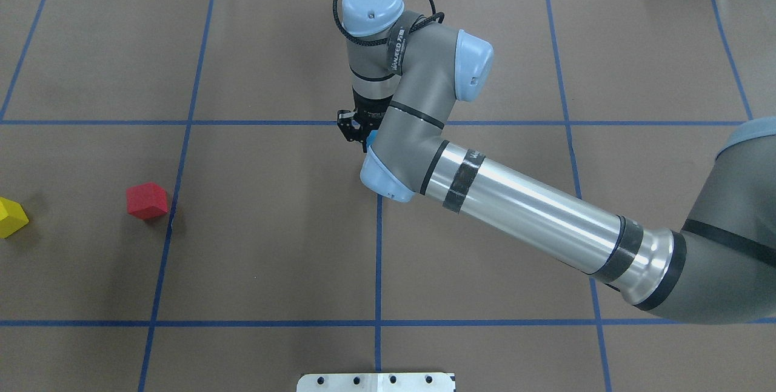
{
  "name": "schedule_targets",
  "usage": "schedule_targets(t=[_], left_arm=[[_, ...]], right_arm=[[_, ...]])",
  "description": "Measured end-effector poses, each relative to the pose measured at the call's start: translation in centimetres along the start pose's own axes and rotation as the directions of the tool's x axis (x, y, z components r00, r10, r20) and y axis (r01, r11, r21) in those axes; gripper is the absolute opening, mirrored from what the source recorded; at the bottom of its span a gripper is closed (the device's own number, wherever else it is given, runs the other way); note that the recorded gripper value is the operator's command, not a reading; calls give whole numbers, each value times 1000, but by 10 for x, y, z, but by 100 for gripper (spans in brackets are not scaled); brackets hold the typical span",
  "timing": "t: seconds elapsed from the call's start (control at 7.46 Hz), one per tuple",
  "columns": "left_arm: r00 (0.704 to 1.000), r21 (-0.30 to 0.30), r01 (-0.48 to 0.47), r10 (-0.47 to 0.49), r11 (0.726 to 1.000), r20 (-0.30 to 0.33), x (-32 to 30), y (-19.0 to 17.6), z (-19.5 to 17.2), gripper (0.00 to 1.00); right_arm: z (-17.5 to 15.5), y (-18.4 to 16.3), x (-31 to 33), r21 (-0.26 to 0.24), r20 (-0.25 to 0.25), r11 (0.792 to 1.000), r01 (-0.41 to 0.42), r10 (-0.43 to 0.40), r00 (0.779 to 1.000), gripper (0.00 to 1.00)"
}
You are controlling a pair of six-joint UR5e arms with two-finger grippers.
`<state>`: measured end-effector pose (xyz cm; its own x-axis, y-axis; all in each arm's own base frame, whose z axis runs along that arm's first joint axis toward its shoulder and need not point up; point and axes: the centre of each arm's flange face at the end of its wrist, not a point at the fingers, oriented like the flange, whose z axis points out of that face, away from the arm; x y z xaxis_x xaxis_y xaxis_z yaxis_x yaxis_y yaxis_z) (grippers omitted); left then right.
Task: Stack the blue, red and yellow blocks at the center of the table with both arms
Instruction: 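Carry the blue block with the right gripper to the table center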
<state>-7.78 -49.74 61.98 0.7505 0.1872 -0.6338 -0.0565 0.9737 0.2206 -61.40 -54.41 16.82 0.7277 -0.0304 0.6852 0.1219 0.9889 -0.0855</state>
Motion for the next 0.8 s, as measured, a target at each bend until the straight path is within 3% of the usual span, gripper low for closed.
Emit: schedule_targets(t=[0.27,0.4,0.54,0.8], left_arm=[[1000,2,-2,2,1000,0,1,-1,-1,100],[1000,3,-2,2,1000,0,1,-1,-1,100],[1000,3,-3,3,1000,0,1,-2,-1,100],[1000,4,-2,2,1000,0,1,-3,-2,100]], right_arm=[[28,10,4,1,0,1000,12,-12,1000,4],[35,11,8,1,1,1000,14,-14,1000,77],[39,11,11,2,3,1000,5,-5,1000,99],[37,11,9,17,35,999,-45,44,998,99]])
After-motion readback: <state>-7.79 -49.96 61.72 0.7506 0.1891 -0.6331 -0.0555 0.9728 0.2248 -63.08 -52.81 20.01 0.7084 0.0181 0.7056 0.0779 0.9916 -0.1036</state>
